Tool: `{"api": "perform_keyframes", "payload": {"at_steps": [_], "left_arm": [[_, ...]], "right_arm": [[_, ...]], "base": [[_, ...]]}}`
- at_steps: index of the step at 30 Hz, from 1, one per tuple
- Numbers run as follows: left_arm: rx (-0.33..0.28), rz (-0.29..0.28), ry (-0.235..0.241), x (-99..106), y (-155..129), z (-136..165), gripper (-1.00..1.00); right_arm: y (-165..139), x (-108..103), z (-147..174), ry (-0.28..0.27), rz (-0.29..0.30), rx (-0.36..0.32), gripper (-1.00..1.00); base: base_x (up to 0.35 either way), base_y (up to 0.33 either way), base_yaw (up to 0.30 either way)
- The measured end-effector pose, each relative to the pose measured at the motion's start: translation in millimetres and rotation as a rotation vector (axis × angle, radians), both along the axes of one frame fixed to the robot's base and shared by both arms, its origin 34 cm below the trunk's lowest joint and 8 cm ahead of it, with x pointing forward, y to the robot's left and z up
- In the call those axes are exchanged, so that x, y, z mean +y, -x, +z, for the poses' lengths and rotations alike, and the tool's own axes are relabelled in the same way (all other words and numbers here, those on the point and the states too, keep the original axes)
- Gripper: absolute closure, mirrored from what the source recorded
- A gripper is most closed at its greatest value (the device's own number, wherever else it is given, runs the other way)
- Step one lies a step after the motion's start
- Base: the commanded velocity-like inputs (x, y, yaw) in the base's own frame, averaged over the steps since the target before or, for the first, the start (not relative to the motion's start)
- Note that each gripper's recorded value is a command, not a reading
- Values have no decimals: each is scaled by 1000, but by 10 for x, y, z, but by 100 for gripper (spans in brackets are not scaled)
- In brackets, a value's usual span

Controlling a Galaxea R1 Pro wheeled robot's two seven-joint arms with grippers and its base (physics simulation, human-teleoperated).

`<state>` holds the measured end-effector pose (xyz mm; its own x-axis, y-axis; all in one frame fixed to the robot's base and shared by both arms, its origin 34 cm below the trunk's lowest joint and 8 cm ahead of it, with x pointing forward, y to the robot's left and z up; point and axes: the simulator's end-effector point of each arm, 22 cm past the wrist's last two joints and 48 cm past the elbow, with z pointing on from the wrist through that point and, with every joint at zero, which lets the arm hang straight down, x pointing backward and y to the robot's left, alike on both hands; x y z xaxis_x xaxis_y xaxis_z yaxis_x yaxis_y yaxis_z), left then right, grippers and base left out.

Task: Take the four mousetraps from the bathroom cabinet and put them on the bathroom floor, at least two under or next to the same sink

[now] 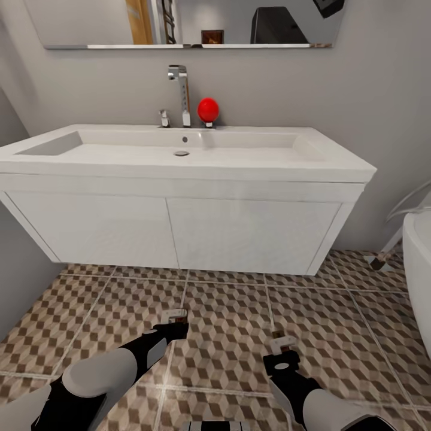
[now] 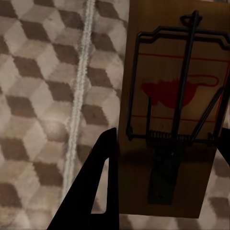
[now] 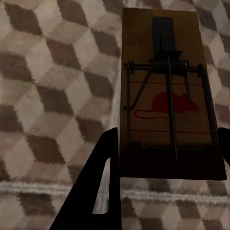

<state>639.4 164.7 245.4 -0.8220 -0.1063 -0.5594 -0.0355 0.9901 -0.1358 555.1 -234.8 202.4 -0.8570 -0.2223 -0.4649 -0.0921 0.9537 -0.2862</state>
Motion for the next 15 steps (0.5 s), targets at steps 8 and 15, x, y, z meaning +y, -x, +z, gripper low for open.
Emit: {"api": "perform_keyframes", "payload": {"at_steps": [8,15], "left_arm": [[33,2,-1,12,88,-191,100],[61,2,-1,12,169,-353,100]], "right_arm": [[58,6,-139,-5,2,5,100],[125,18,-265,-8,5,18,100]], "base": [[0,0,0],[0,0,0]]}}
